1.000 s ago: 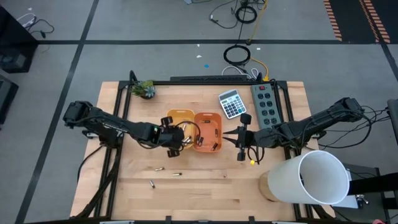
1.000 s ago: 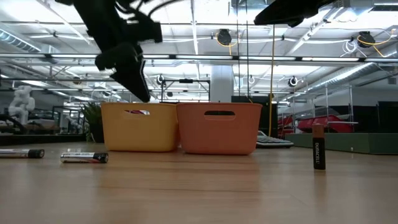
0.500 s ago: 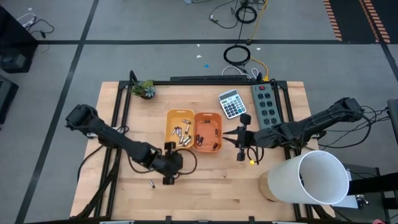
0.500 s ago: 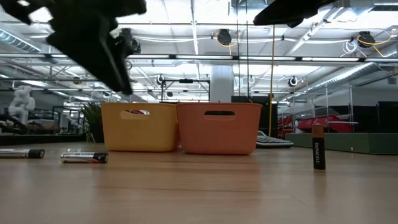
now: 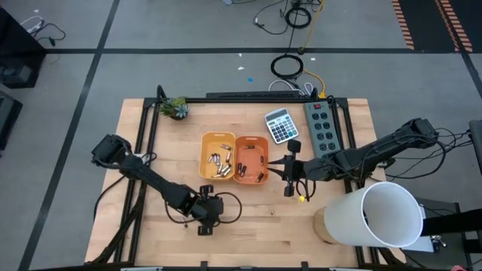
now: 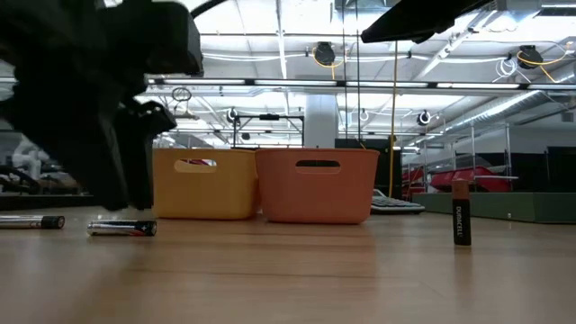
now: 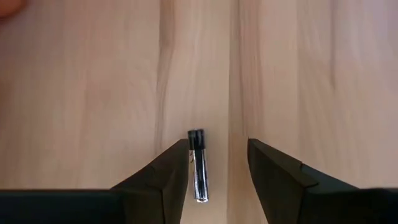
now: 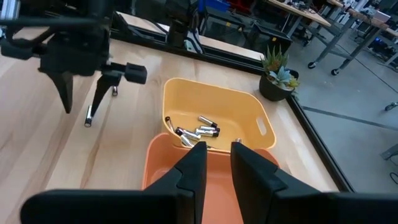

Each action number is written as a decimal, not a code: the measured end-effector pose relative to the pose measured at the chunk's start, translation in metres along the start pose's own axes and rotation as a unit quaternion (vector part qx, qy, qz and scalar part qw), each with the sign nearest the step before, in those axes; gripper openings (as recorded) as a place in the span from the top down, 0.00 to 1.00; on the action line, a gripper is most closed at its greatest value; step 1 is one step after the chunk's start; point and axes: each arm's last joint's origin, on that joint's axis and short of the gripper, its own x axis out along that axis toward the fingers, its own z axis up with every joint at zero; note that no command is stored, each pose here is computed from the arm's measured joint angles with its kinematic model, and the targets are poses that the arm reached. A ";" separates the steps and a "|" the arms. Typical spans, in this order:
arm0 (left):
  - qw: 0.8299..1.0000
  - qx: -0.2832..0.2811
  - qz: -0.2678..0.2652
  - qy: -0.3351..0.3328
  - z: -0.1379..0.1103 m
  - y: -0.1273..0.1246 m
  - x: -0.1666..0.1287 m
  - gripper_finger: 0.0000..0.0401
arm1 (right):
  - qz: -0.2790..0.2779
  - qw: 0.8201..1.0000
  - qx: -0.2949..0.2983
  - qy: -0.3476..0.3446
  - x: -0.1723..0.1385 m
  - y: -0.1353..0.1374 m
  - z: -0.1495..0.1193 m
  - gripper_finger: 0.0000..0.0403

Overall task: Sort batteries
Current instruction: Put the silver battery into the yellow bin

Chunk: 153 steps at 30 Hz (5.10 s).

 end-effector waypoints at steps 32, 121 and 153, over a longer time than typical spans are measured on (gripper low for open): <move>0.985 -0.025 0.147 -0.088 0.018 0.047 -0.061 0.94 | 0.000 1.000 0.002 -0.001 0.000 0.000 0.000 0.84; 0.958 -0.032 0.241 -0.149 0.025 0.132 -0.088 0.59 | 0.004 1.000 0.000 -0.008 0.000 0.001 0.002 0.84; 0.974 0.164 -0.007 0.155 -0.074 -0.051 -0.070 0.57 | 0.001 1.000 0.002 0.005 -0.001 0.001 -0.001 0.84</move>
